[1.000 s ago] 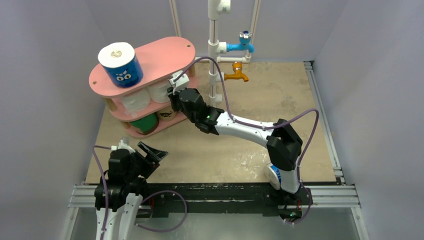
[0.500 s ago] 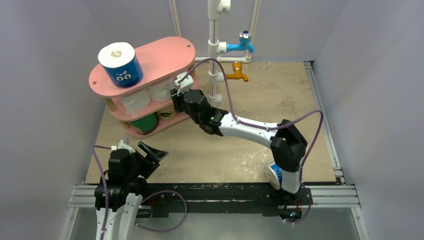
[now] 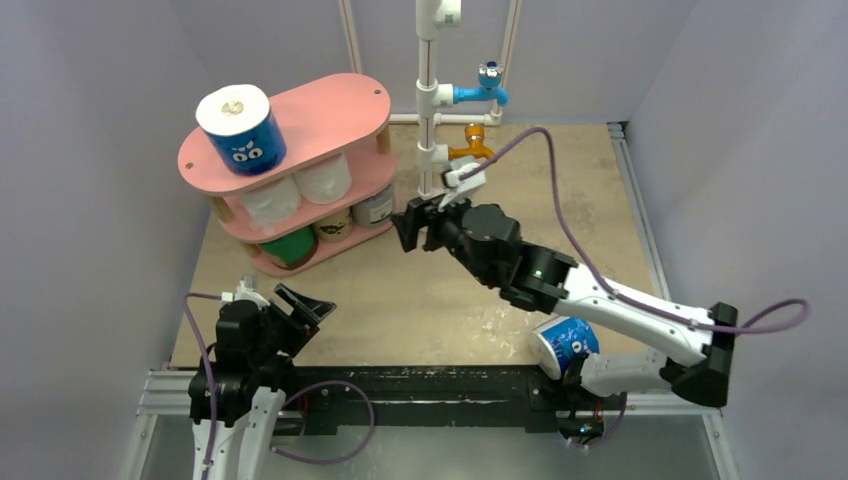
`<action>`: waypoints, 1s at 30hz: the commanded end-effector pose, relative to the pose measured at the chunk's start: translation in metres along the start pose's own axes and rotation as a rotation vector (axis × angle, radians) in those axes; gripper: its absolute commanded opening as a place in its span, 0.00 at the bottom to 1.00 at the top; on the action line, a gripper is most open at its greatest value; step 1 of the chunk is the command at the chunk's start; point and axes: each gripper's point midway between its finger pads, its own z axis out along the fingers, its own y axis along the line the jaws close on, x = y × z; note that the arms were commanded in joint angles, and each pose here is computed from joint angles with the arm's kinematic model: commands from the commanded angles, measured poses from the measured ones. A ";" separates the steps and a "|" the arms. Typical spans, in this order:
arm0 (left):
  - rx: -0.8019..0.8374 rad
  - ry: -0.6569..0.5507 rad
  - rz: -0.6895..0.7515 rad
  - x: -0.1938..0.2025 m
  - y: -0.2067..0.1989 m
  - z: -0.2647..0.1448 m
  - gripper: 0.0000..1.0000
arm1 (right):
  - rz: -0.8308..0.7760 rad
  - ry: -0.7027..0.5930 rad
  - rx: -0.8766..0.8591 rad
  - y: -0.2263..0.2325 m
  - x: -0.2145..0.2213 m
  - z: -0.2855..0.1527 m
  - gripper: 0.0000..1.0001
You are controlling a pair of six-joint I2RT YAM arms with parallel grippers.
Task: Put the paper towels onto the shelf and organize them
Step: Adjust the paper towel at the center of the board.
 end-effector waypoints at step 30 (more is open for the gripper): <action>0.174 0.132 -0.006 0.008 -0.033 0.043 0.80 | 0.574 0.435 1.324 -0.306 0.167 -0.245 0.96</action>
